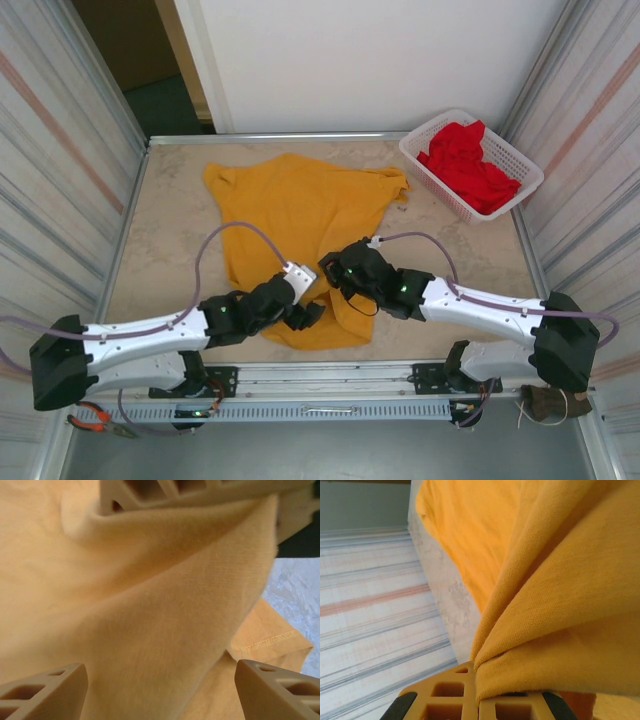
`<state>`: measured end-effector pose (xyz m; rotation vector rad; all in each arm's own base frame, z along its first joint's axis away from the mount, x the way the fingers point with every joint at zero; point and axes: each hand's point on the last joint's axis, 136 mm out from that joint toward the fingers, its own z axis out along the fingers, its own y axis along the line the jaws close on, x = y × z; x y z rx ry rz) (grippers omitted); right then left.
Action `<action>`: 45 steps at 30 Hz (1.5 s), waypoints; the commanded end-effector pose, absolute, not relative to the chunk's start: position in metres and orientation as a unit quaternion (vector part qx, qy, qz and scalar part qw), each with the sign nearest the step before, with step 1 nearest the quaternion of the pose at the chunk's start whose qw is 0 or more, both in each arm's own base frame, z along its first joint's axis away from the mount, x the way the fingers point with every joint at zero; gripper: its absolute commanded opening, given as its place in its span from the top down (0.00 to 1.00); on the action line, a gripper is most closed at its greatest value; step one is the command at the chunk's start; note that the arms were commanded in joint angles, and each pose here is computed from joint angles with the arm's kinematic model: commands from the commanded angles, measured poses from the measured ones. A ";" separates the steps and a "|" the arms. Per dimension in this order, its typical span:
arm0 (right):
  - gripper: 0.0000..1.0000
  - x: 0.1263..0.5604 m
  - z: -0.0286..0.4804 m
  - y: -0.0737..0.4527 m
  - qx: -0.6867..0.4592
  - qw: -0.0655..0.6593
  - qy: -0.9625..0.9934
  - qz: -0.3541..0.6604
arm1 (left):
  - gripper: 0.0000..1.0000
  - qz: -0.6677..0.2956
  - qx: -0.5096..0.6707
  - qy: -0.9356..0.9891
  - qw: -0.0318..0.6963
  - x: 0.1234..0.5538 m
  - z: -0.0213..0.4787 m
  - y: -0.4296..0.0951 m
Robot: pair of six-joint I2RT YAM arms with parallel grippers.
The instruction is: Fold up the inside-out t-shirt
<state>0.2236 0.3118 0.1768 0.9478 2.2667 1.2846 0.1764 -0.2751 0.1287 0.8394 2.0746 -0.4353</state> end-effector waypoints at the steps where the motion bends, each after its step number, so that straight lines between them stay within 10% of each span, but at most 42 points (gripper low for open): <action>1: 1.00 0.227 0.192 0.313 0.329 0.195 0.795 0.471 | 0.22 -0.173 0.332 0.812 0.448 0.187 0.142 -0.290; 3: 1.00 0.226 0.193 0.313 0.327 0.193 0.794 0.474 | 0.37 -0.164 0.333 0.815 0.444 0.193 0.139 -0.292; 5: 1.00 0.225 0.195 0.309 0.324 0.196 0.795 0.475 | 0.73 -0.161 0.322 0.821 0.443 0.203 0.143 -0.290; 7: 0.78 0.221 0.200 0.302 0.313 0.206 0.795 0.477 | 1.00 -0.173 0.310 0.821 0.446 0.211 0.159 -0.287; 10: 0.58 0.207 0.201 0.283 0.300 0.231 0.800 0.465 | 1.00 -0.177 0.312 0.822 0.443 0.218 0.187 -0.284; 20: 0.99 0.159 0.179 0.292 0.241 0.270 0.791 0.494 | 1.00 -0.178 0.359 0.822 0.405 0.218 0.234 -0.290; 25: 1.00 0.164 0.156 0.331 0.212 0.276 0.803 0.483 | 1.00 -0.185 0.368 0.820 0.398 0.216 0.246 -0.294; 43: 1.00 0.312 0.089 0.339 0.284 0.346 0.805 0.390 | 1.00 -0.295 0.397 0.781 0.381 0.190 0.315 -0.327; 45: 0.87 0.318 0.080 0.348 0.288 0.340 0.808 0.385 | 1.00 -0.299 0.401 0.777 0.383 0.191 0.321 -0.332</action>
